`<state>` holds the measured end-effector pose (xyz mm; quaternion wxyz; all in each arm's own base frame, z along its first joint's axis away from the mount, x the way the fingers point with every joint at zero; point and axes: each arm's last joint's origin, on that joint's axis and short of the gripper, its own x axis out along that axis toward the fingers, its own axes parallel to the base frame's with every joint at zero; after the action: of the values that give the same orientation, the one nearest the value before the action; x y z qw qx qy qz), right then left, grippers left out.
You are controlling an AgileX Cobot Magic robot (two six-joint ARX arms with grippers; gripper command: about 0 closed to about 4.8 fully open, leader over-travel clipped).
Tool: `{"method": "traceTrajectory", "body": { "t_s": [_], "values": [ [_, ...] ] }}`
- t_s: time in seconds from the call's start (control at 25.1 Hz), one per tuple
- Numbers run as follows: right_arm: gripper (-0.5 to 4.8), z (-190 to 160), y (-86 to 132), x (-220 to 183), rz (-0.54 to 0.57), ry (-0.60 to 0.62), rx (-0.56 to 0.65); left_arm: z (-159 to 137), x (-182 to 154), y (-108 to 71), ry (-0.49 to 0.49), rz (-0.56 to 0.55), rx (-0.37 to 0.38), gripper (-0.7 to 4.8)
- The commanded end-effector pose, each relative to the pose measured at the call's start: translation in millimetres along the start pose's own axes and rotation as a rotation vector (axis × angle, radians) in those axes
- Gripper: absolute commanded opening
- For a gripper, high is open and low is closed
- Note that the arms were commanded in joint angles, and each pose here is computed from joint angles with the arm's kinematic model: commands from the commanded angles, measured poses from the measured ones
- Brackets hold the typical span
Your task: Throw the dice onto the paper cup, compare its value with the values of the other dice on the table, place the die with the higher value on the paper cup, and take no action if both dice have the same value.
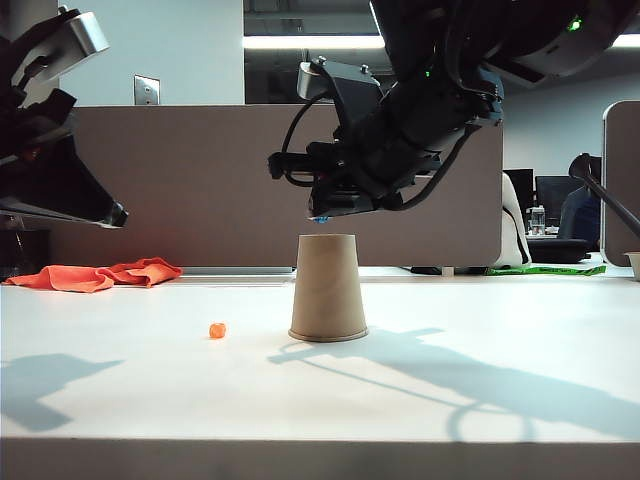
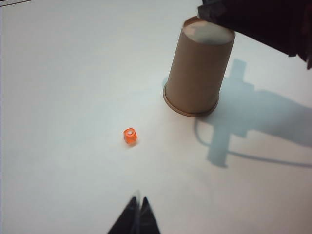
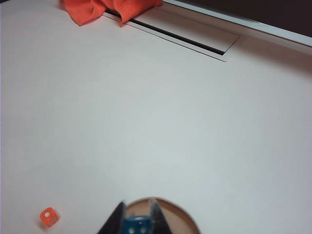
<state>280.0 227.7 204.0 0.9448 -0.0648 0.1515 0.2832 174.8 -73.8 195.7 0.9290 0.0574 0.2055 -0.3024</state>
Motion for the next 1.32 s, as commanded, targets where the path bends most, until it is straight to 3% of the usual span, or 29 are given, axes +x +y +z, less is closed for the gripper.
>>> {"method": "traceTrajectory", "body": {
  "t_s": [0.04,0.4,0.52,0.84,1.32],
  "values": [
    [0.53,2.6,0.1,0.0,0.002,-0.018,0.003,2.9,-0.5,-0.3,-0.019,-0.004,0.005,-0.05],
    [0.54,-0.8,-0.3,0.0,-0.005,0.017,-0.001,2.9,-0.5,-0.3,-0.019,-0.004,0.005,-0.05],
    [1.11,-2.2,-0.3,0.0,-0.005,0.031,-0.002,2.9,-0.5,-0.3,-0.019,-0.004,0.005,-0.05],
    [1.11,-2.0,-0.3,0.0,-0.005,0.030,-0.002,2.9,-0.5,-0.3,-0.019,-0.004,0.005,-0.05],
    [1.11,19.4,-0.4,-11.3,-0.002,-0.091,0.010,2.9,-0.5,-0.3,-0.019,-0.003,0.005,-0.05]
  ]
}}
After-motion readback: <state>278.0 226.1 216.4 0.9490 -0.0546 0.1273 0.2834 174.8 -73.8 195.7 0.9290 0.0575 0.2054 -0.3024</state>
